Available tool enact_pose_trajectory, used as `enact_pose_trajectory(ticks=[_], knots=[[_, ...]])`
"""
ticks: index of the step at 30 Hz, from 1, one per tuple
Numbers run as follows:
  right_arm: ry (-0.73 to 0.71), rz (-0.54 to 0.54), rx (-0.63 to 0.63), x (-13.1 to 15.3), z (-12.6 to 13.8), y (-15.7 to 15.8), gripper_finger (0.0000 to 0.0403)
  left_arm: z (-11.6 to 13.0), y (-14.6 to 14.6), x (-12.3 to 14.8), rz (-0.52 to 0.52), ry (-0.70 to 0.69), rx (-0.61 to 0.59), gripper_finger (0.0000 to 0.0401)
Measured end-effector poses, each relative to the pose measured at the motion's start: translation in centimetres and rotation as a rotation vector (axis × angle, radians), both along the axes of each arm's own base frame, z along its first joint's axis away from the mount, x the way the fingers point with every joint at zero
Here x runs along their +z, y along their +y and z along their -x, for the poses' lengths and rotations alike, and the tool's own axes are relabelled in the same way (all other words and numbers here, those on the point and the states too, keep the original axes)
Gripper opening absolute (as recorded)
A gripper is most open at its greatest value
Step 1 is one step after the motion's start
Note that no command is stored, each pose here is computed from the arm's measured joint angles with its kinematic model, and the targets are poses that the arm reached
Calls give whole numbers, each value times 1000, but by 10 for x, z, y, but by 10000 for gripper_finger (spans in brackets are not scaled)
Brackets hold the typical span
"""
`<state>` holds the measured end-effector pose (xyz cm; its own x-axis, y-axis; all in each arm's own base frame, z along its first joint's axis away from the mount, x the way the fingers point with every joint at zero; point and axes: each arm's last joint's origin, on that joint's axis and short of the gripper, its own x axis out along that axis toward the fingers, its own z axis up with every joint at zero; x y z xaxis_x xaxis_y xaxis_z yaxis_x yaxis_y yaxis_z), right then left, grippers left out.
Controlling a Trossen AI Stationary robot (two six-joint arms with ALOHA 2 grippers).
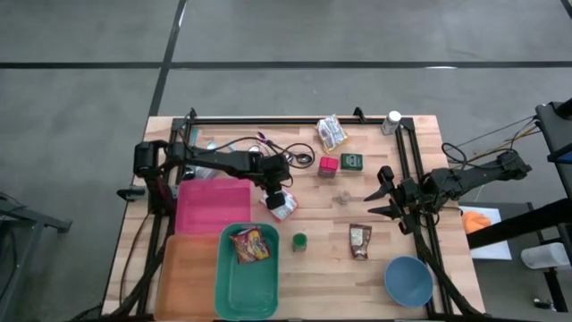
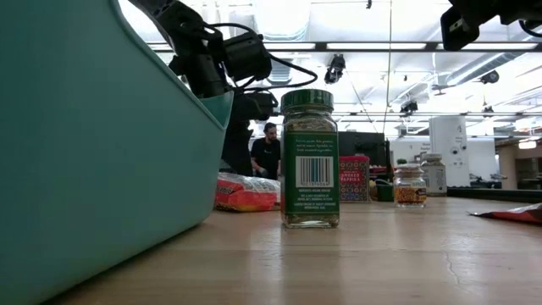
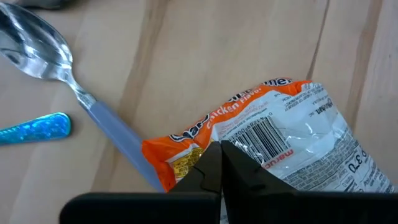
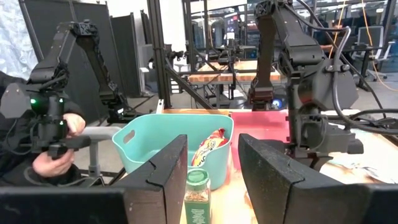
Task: Pick & Place Food Item
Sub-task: Put the orange noodle pack into the green bin
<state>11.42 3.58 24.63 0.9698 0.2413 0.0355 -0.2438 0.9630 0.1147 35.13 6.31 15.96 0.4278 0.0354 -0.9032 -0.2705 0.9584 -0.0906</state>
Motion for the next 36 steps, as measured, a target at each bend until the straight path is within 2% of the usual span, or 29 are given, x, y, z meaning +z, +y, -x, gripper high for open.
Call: enact_pose_trajectory(ticks=[9, 24, 28, 36], knots=[[0, 0, 0, 0, 0, 0, 142, -3, 5, 2, -29, -42, -29, 2], [1, 0, 0, 0, 0, 0, 142, -3, 5, 2, -27, -37, -27, 5], [1, 0, 0, 0, 0, 0, 142, -3, 5, 2, -26, -37, -24, 26], [1, 0, 0, 0, 0, 0, 142, -3, 5, 2, -15, -38, -28, 99]])
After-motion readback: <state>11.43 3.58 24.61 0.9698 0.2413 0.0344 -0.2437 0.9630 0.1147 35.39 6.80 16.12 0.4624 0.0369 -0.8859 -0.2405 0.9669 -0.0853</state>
